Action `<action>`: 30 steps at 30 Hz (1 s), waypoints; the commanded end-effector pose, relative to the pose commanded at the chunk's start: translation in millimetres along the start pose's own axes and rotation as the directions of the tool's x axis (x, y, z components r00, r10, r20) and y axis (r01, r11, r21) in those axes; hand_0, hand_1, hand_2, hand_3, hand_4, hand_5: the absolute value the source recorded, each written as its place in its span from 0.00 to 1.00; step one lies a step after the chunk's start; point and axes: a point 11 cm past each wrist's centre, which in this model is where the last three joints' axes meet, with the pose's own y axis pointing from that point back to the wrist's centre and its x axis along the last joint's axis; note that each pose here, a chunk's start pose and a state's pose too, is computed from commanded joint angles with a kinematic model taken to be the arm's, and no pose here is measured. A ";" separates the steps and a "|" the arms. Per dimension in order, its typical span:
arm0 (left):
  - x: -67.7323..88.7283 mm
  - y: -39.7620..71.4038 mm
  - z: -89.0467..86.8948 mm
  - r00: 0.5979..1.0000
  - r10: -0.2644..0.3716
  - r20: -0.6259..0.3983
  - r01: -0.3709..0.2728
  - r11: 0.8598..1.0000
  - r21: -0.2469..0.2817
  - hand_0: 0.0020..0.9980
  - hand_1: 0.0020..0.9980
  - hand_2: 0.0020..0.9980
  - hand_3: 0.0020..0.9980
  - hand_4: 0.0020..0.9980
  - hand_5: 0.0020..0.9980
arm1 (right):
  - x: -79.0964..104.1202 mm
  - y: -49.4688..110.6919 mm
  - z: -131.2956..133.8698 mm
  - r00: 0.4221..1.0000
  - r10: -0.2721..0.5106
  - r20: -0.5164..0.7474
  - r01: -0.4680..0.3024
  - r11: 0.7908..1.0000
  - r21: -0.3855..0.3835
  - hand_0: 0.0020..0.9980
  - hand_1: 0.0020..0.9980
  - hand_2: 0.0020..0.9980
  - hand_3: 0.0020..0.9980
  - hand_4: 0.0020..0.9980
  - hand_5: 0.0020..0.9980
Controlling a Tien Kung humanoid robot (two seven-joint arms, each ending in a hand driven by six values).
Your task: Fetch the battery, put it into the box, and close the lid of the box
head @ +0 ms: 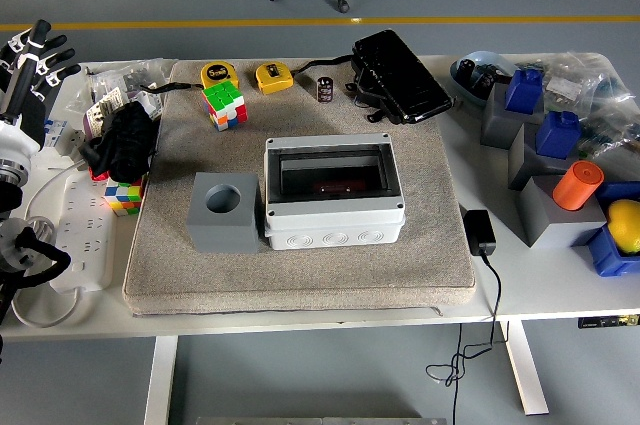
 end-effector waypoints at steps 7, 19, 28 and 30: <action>-4.3 -3.4 4.6 1.000 -0.009 -0.004 0.009 1.000 -0.011 0.53 0.61 0.61 0.64 0.98 0.53 | -0.7 -0.1 -2.9 1.000 -0.001 0.024 0.001 1.000 0.004 0.63 0.66 0.66 0.57 0.92 0.48; -4.6 -4.6 7.8 1.000 0.002 -0.028 -0.003 1.000 -0.023 0.52 0.61 0.61 0.64 0.98 0.53 | -2.4 -0.3 -2.0 0.998 0.002 0.056 -0.003 1.000 0.005 0.63 0.66 0.66 0.58 0.92 0.48; -9.8 -4.8 6.1 0.999 -0.007 -0.039 0.006 1.000 -0.020 0.53 0.61 0.61 0.64 0.98 0.54 | -7.7 -0.3 -0.1 0.997 -0.009 0.075 0.008 1.000 0.004 0.63 0.66 0.66 0.58 0.92 0.48; -11.5 -4.5 5.0 0.999 -0.010 -0.042 0.009 1.000 -0.017 0.53 0.61 0.61 0.64 0.98 0.54 | -7.9 -0.3 0.9 0.996 -0.008 0.084 0.008 1.000 0.003 0.62 0.66 0.66 0.58 0.92 0.48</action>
